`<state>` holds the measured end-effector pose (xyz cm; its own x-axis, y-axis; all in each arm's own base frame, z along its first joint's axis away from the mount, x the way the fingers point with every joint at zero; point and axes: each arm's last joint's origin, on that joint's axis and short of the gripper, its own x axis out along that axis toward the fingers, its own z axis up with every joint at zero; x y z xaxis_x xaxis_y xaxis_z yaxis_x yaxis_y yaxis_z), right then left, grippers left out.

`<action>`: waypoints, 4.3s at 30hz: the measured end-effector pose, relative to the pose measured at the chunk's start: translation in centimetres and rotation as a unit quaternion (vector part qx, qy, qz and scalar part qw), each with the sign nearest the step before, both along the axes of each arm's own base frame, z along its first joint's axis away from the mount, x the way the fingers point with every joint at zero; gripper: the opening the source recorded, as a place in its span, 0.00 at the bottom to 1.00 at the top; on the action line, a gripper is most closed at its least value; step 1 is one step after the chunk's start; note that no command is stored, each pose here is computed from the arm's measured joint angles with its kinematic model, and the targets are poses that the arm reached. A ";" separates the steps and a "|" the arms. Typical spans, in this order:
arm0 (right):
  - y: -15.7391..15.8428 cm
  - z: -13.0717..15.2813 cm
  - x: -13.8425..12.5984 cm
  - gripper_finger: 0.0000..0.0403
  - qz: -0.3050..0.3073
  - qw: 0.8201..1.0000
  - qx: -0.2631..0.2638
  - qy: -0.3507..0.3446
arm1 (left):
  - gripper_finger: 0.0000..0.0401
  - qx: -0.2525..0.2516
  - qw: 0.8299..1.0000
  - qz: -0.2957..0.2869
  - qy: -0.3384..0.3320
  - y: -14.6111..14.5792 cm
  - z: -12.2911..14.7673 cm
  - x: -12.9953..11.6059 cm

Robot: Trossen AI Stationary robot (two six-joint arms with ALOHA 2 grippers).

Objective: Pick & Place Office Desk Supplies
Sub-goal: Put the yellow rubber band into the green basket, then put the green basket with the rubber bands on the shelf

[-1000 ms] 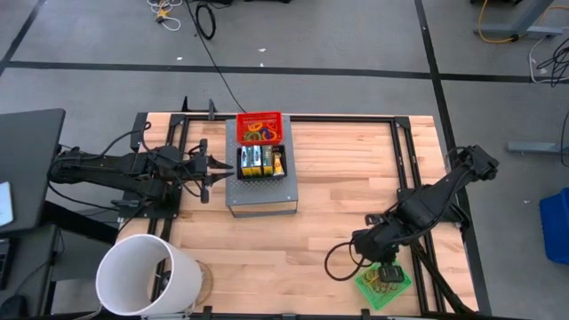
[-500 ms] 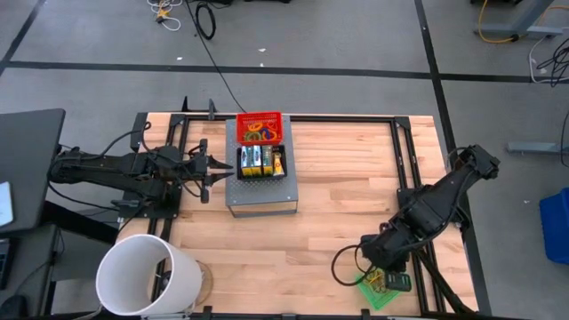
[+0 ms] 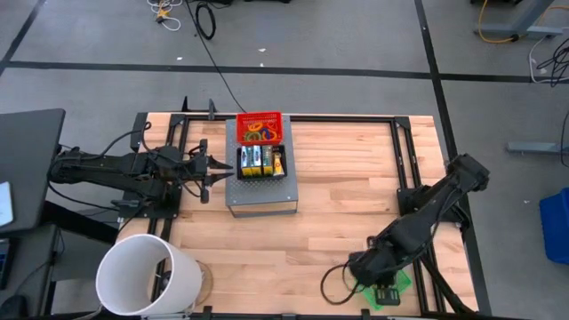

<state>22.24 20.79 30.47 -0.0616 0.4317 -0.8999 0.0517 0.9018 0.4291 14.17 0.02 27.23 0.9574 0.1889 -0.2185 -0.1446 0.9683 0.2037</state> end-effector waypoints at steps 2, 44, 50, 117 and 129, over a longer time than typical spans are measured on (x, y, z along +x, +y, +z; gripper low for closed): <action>0.8 -1.5 0.8 0.00 0.019 1.000 -0.004 0.015 | 0.21 0.000 1.000 0.000 0.000 0.0 0.0 0.0; 2.6 -12.1 2.0 0.48 0.150 0.943 -0.262 0.140 | 0.21 -0.009 1.000 -0.002 0.013 0.0 -0.3 -0.1; 3.1 -12.4 2.6 0.46 0.174 0.953 -0.227 0.102 | 0.21 -0.009 1.000 -0.002 0.013 0.0 -0.3 -0.1; -5.3 -11.8 15.0 0.41 0.289 0.860 -0.323 -0.271 | 0.21 -0.116 0.978 -0.116 -0.129 -0.5 -0.6 -6.1; -4.6 -7.0 13.0 0.41 0.297 0.842 -0.305 -0.331 | 0.21 -0.133 0.984 -0.073 -0.096 -0.3 -7.8 -5.5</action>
